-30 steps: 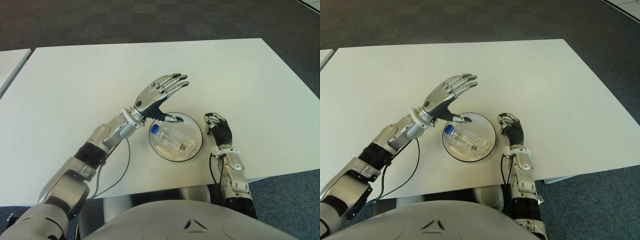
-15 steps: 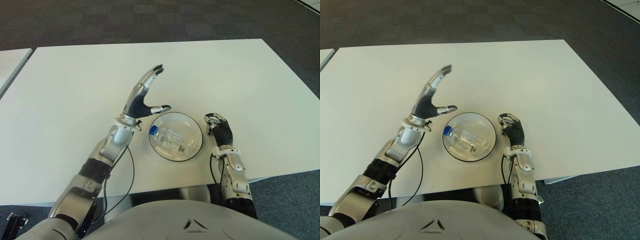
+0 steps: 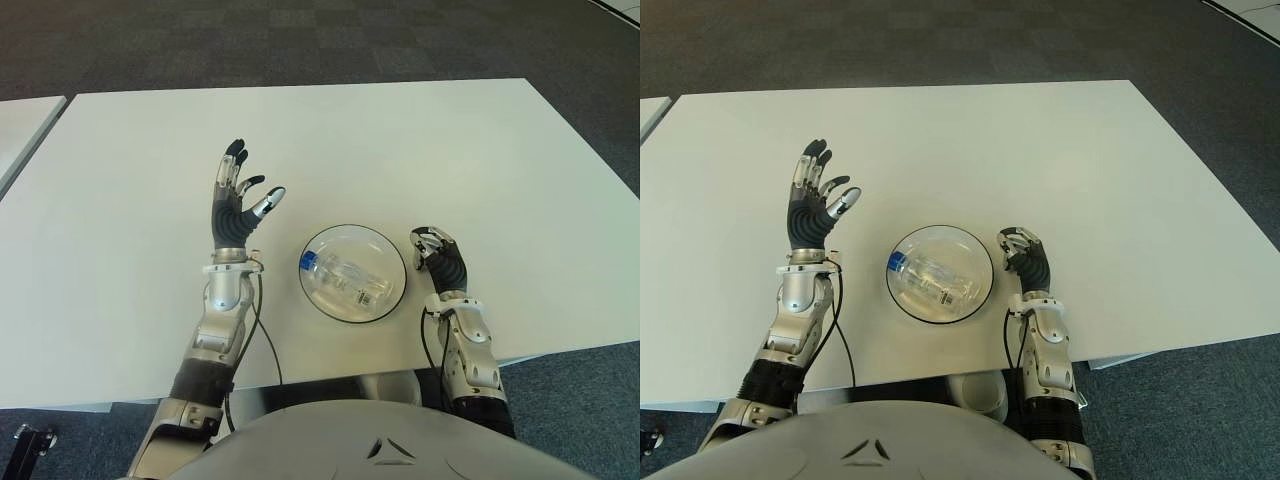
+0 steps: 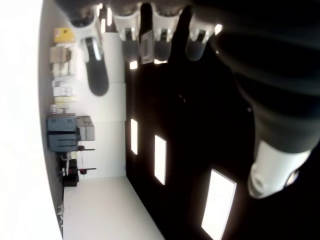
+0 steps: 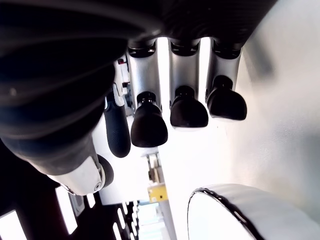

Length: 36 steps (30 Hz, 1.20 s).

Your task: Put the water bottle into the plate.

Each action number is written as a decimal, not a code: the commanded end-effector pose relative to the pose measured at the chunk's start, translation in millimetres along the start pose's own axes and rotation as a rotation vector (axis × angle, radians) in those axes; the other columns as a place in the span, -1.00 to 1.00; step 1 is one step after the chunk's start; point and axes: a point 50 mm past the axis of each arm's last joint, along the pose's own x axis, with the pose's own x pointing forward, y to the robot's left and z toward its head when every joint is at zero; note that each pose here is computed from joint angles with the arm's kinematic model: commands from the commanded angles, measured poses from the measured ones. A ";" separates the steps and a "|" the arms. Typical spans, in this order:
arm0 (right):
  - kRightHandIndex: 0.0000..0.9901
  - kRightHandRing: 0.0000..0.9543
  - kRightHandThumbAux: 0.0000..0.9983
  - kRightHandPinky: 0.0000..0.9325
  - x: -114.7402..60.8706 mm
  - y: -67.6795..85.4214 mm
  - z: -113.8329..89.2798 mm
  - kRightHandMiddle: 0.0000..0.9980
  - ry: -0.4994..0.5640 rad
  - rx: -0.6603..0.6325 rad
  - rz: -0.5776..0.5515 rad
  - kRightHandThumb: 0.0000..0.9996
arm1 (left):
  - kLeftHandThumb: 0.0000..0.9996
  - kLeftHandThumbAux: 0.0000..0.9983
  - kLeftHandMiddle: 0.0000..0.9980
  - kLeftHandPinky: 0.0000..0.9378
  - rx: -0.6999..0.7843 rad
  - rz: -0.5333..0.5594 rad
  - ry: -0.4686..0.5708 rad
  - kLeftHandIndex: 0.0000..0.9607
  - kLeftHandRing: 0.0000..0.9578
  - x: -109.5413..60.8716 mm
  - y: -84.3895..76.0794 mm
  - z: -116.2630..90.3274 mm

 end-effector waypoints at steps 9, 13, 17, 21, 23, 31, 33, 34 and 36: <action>-0.12 0.77 0.47 0.76 -5.9 -2.5 -17.4 0.71 0.094 0.019 -0.019 0.40 | 0.13 0.48 0.04 0.33 -0.188 0.072 0.155 -0.17 0.16 -36.7 13.0 -24.8; -0.12 0.77 0.47 0.75 -5.7 -2.1 -17.4 0.71 0.092 0.018 -0.015 0.40 | 0.33 0.45 0.28 0.55 -0.178 0.099 0.193 -0.12 0.39 -38.2 16.3 -33.3; -0.12 0.76 0.47 0.74 -5.4 -2.0 -17.4 0.70 0.092 0.019 -0.015 0.40 | 0.39 0.44 0.40 0.67 -0.159 0.121 0.222 -0.10 0.51 -40.6 18.4 -37.8; -0.12 0.76 0.47 0.74 -5.3 -2.1 -17.2 0.69 0.093 0.020 -0.019 0.40 | 0.40 0.43 0.48 0.72 -0.107 0.154 0.265 -0.09 0.59 -47.3 22.0 -43.5; -0.12 0.76 0.47 0.75 -5.1 -2.3 -17.0 0.69 0.093 0.017 -0.022 0.40 | 0.40 0.43 0.52 0.75 -0.071 0.170 0.283 -0.09 0.62 -50.9 22.6 -46.0; -0.12 0.77 0.47 0.76 -4.3 -3.0 -16.6 0.70 0.095 0.008 -0.025 0.40 | 0.41 0.44 0.62 0.84 0.072 0.181 0.363 -0.09 0.74 -63.0 21.9 -51.2; -0.12 0.77 0.47 0.76 -4.0 -3.0 -16.6 0.70 0.096 0.005 -0.027 0.40 | 0.41 0.44 0.64 0.85 0.115 0.172 0.379 -0.09 0.76 -66.1 23.0 -52.9; -0.12 0.77 0.47 0.78 -3.9 -3.0 -16.6 0.70 0.097 0.004 -0.028 0.40 | 0.40 0.44 0.65 0.86 0.131 0.168 0.384 -0.09 0.77 -67.2 23.6 -53.6; -0.12 0.77 0.47 0.78 -3.8 -3.0 -16.8 0.70 0.100 0.004 -0.028 0.40 | 0.40 0.44 0.66 0.86 0.156 0.163 0.394 -0.09 0.78 -69.7 26.2 -56.0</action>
